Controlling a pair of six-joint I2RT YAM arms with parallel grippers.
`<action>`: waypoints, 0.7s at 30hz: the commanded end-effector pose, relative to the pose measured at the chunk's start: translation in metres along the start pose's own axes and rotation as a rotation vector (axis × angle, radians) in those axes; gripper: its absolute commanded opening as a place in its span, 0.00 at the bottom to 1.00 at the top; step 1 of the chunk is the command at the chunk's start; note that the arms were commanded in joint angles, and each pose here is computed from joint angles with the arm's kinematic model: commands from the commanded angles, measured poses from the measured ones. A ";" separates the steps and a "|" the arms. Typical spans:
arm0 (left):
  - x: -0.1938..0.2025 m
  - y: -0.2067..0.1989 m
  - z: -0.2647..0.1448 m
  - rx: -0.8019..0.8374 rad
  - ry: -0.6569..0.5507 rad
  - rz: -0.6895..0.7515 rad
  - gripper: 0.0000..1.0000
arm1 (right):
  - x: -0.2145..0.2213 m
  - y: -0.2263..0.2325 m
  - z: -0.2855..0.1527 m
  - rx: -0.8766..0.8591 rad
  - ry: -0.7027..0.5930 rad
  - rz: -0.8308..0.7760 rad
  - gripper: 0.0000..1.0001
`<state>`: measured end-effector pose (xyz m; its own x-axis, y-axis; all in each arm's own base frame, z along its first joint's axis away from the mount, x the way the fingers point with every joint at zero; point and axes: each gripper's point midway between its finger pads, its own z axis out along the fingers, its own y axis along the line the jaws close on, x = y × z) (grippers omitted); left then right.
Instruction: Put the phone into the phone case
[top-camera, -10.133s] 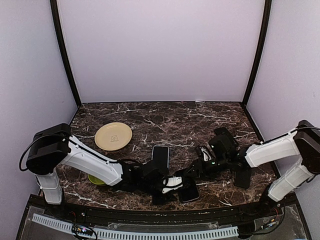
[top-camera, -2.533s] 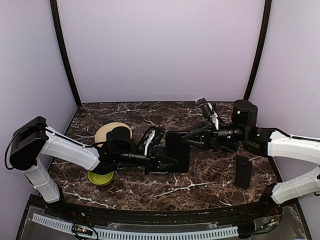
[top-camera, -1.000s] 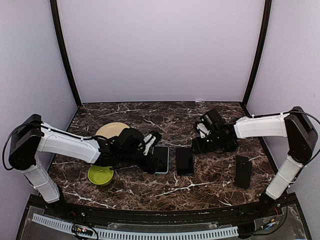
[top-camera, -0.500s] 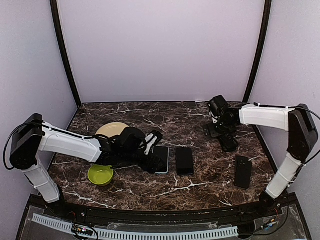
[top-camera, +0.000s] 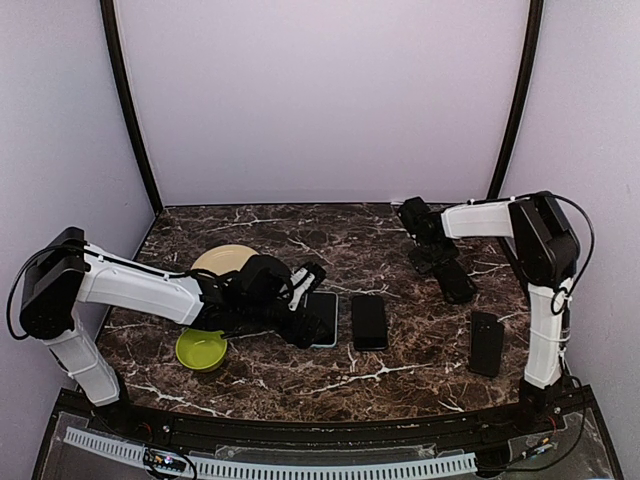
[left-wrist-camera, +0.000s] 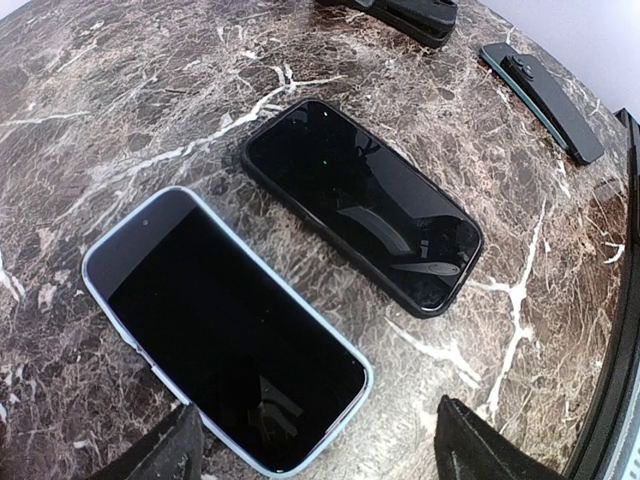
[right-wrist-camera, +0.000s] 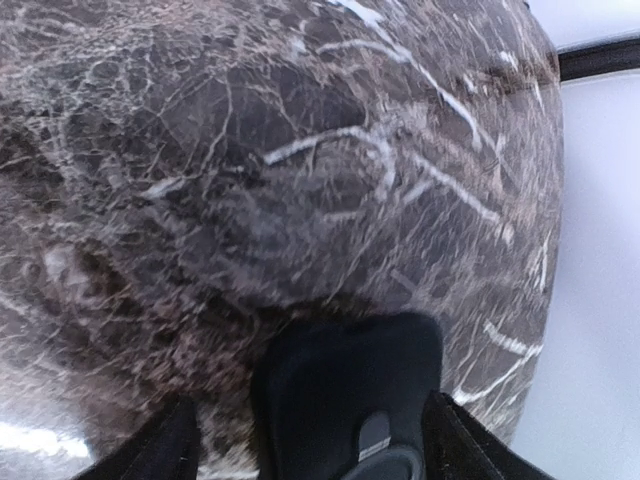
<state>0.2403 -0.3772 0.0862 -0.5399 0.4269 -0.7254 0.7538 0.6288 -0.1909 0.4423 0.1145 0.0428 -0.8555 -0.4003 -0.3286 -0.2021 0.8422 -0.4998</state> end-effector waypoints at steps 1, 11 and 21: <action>-0.001 -0.001 -0.003 0.005 0.004 0.013 0.82 | 0.000 -0.011 0.020 0.072 0.029 -0.036 0.68; -0.003 -0.002 -0.005 0.014 -0.002 0.020 0.82 | 0.002 -0.008 0.017 0.055 0.030 -0.038 0.18; -0.009 -0.008 -0.008 0.044 -0.024 0.036 0.82 | -0.012 -0.020 -0.054 -0.081 -0.086 0.011 0.00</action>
<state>0.2366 -0.3783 0.0852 -0.5324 0.4430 -0.7213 0.7690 0.6092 -0.1934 0.4513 0.1098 0.0887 -0.8193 -0.4203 -0.3900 -0.1835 0.8367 -0.5161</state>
